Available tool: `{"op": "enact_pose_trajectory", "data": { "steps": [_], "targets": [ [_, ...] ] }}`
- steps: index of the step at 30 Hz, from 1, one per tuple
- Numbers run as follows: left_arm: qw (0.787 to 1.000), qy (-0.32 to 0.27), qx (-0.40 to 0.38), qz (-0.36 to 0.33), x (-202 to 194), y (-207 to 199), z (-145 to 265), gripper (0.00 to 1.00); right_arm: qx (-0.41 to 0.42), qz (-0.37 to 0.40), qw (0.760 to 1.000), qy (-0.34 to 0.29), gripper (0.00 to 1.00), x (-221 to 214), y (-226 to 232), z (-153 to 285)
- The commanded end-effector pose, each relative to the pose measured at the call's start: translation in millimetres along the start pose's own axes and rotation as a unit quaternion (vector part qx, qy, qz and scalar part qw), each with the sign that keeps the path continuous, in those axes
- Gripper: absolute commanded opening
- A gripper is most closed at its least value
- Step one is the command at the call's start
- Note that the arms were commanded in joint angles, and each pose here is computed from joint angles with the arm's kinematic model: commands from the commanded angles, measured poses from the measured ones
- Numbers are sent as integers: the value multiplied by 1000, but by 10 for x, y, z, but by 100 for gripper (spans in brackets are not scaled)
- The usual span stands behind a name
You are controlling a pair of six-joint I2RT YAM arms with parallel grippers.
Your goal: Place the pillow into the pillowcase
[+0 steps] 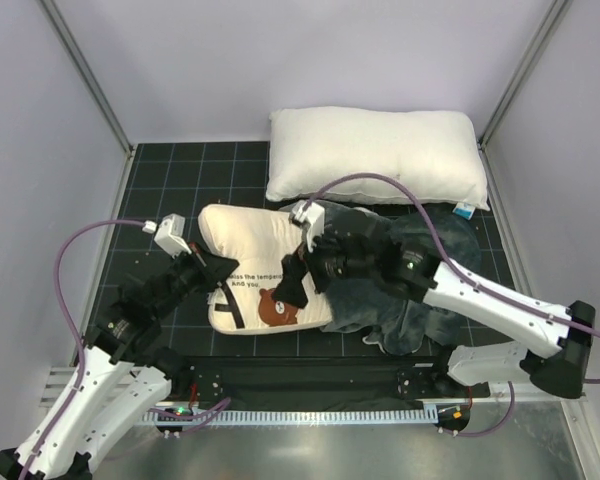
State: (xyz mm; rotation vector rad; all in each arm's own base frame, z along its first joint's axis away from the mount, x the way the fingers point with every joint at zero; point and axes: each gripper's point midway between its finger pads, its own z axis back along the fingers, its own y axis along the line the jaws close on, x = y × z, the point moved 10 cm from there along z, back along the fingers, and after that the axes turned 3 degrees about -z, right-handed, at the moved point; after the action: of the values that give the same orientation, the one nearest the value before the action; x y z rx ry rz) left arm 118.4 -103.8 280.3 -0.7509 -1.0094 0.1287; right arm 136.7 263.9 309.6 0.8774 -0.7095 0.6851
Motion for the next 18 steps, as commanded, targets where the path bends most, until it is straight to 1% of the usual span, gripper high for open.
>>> {"op": "enact_pose_trajectory", "data": {
  "steps": [1,2,3,5,6,8,9,10,12,13,14,16,17,18],
  "targets": [
    [1000,-8,-19,2,109,-128,86,0,32,116,991,-56,100,-62,252,0],
    [1000,-4,-16,3,108,-128,96,0,33,131,989,-61,100,-78,309,17],
    [1000,-8,-19,5,138,-156,118,0,8,147,986,-72,100,-49,330,28],
    [1000,-9,-18,11,148,-168,156,0,16,174,982,-69,100,-119,524,0],
    [1000,-12,-19,14,159,-179,174,0,2,194,979,-67,100,-146,573,-57],
    [999,-16,-22,21,176,-200,215,0,-39,217,972,-83,100,-138,669,-108],
    [999,-15,-20,25,175,-200,225,0,-42,233,969,-68,100,-256,798,-228],
    [999,-15,-24,31,184,-219,246,0,-85,258,959,-83,100,-195,814,-254],
    [999,-15,-29,38,192,-240,260,0,-105,292,948,-65,100,-322,928,-467],
    [999,-14,-30,41,198,-250,266,0,-118,312,940,-68,100,-301,978,-523],
    [998,-11,-33,46,201,-263,271,0,-151,322,932,-74,100,-307,983,-572],
    [998,-9,-34,49,211,-277,269,0,-178,353,916,-75,100,-395,1089,-743],
    [998,-8,-32,50,213,-277,260,0,-218,357,904,-83,100,-401,1070,-773],
    [998,-7,-33,52,221,-289,262,0,-235,360,898,-93,100,-413,1090,-829]
  ]
}}
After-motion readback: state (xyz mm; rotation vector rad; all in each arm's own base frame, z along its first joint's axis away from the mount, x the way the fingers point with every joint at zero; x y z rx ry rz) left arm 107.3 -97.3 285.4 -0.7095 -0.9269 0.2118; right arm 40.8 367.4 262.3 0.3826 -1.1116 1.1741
